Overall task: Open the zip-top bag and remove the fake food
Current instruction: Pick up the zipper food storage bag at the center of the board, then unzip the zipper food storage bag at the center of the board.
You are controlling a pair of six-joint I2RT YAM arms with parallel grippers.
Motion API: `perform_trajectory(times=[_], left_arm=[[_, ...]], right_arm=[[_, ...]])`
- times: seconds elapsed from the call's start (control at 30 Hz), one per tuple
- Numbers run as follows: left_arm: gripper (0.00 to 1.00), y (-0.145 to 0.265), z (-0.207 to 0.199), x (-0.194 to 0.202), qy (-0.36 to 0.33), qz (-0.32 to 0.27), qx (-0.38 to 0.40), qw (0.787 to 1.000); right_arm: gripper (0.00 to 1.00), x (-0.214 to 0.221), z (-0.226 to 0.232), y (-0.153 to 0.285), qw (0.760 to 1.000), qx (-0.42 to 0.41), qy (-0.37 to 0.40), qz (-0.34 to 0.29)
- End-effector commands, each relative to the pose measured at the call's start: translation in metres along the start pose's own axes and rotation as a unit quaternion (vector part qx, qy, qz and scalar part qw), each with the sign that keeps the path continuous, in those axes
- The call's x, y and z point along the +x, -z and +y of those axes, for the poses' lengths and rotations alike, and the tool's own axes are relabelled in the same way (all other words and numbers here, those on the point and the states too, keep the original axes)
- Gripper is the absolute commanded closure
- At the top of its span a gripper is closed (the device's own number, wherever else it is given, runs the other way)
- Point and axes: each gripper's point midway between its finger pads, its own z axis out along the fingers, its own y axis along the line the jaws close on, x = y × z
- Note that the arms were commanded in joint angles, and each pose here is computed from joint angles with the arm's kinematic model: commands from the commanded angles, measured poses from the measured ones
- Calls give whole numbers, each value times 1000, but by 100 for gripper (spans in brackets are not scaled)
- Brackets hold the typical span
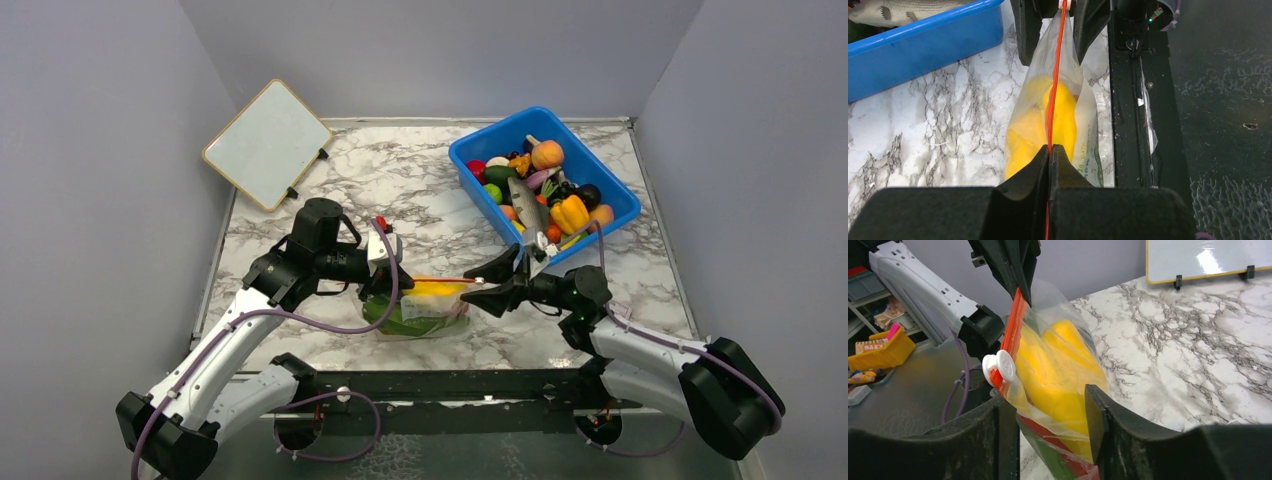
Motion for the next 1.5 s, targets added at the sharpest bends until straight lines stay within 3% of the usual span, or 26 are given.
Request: perform_trajectory(times=[0.0,0.23,0.33,0.37,0.57,0.73,1.17,1.47], left_arm=[[100,2,-2,-21,-31,-27,8,999],[100,1,-1,-17,-25,-23,5,999],[100,2,2,-19,-31,-22,-3,999],[96,2,3,-20,-32,-22,-5,999],[50,-3,4,-42,-31,-60,17,998],[38,-18,9,-69,-40,-105,32,993],[39,-95,2,-82,-83,-76,68,991],[56,-109,1,-76,-74,-62,66,993]], right_arm=[[51,-15,10,-7,999,-29,21,-20],[76,-18,14,-3,998,-31,37,-30],[96,-18,12,0,998,-19,44,-33],[99,-18,11,1,998,-14,47,-34],[99,-17,11,2,999,-7,39,-30],[99,-15,12,3,999,-7,30,-26],[99,-11,10,5,1000,2,26,-16],[99,-10,10,7,999,4,28,-15]])
